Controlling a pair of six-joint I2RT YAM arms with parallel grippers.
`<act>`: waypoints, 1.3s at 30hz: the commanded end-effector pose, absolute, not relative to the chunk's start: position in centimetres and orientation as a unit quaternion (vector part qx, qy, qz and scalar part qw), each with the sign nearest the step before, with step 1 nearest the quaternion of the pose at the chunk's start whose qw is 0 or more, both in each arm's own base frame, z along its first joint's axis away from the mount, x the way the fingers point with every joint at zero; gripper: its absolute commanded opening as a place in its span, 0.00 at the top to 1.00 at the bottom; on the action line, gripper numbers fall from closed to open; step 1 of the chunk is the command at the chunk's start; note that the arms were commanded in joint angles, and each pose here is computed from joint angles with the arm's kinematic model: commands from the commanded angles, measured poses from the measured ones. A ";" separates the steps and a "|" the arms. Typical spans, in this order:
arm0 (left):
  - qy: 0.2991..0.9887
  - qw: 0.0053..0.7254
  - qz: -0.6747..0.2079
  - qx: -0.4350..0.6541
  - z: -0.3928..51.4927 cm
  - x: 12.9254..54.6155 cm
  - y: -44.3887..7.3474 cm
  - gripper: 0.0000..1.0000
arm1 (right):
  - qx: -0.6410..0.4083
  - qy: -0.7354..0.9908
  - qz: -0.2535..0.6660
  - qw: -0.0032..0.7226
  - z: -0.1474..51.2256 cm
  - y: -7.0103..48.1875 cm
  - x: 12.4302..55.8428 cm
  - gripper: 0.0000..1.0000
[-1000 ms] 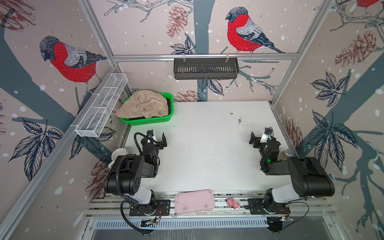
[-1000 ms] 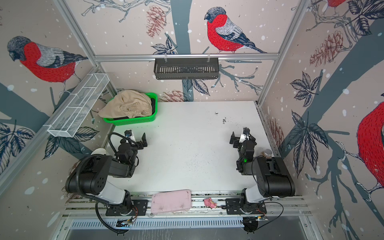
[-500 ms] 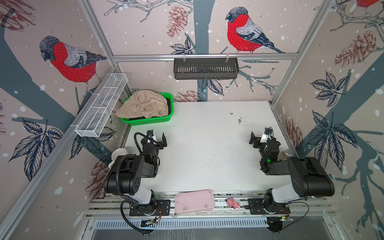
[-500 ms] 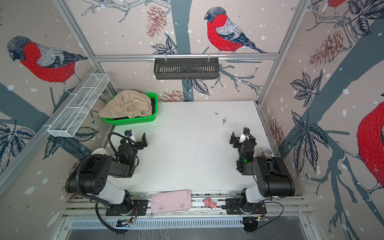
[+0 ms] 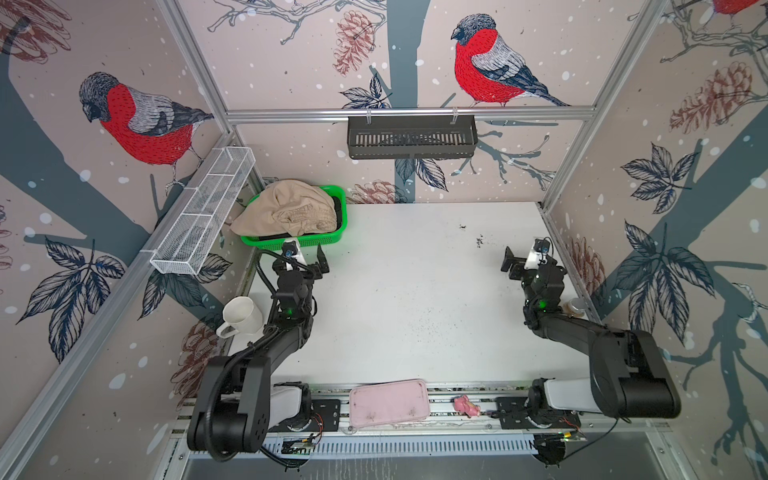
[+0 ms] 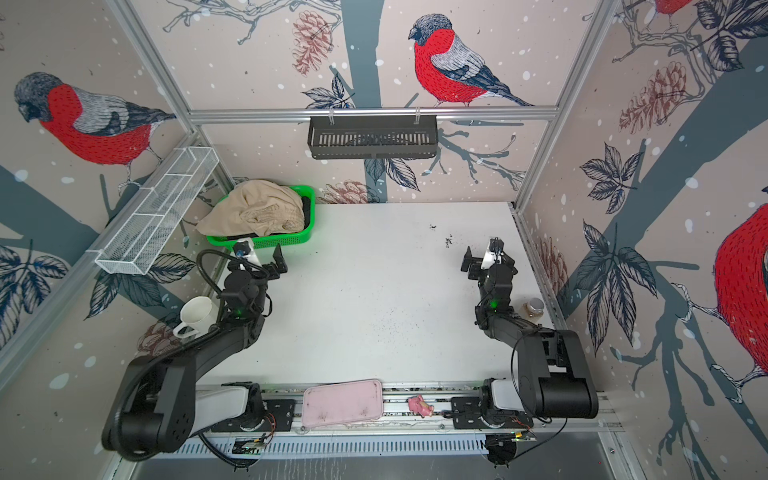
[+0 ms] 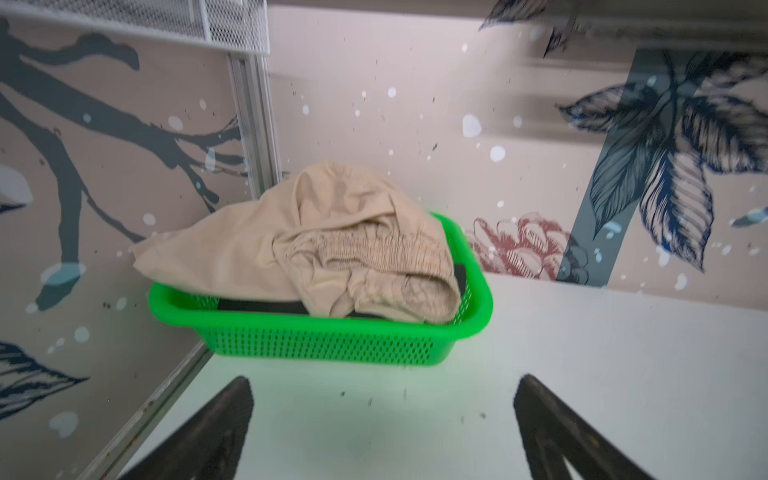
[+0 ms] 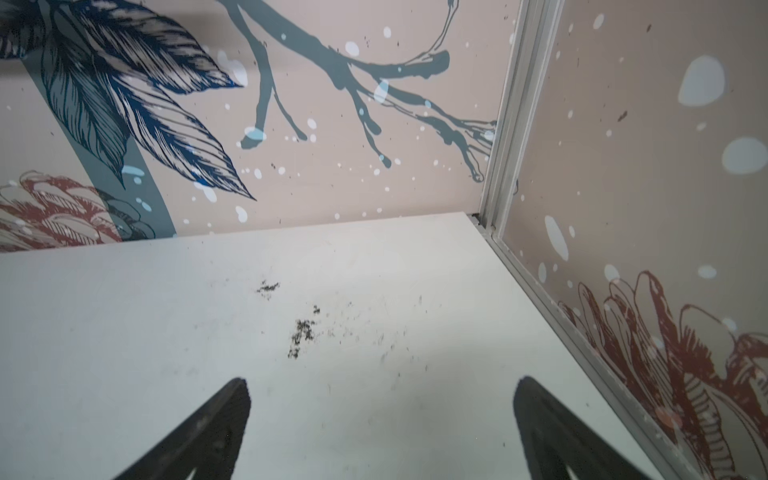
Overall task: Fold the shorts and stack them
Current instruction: 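Reach the left gripper into the green basket and grasp the beige shorts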
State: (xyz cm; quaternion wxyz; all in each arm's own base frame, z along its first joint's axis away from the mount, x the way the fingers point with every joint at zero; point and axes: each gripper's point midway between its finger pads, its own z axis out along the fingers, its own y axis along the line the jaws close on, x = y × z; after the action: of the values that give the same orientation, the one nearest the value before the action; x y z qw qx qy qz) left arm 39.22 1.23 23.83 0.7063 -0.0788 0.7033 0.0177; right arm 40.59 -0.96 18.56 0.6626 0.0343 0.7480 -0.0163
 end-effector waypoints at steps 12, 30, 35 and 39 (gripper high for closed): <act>0.847 0.524 0.031 -0.082 26.3 52.6 0.0 0.02 | -0.137 0.780 0.131 0.596 21.8 12.8 43.6 0.00; 0.879 0.464 0.064 -0.090 17.4 61.2 2.3 0.04 | -0.179 0.781 0.158 0.577 20.0 14.5 41.5 0.00; 0.885 0.457 0.042 -0.080 15.9 62.1 1.7 0.41 | -0.187 0.782 0.175 0.568 19.6 15.1 41.3 0.05; 0.883 0.466 0.029 -0.053 17.1 62.5 1.1 0.95 | -0.192 0.787 0.182 0.558 19.5 15.3 41.4 0.13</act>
State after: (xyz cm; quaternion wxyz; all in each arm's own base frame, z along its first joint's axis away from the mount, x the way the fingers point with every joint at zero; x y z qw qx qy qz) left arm 62.13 1.75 15.95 0.4562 -0.0764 0.8855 0.0428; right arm 41.52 14.85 19.36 0.5649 -0.1841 0.7865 0.1687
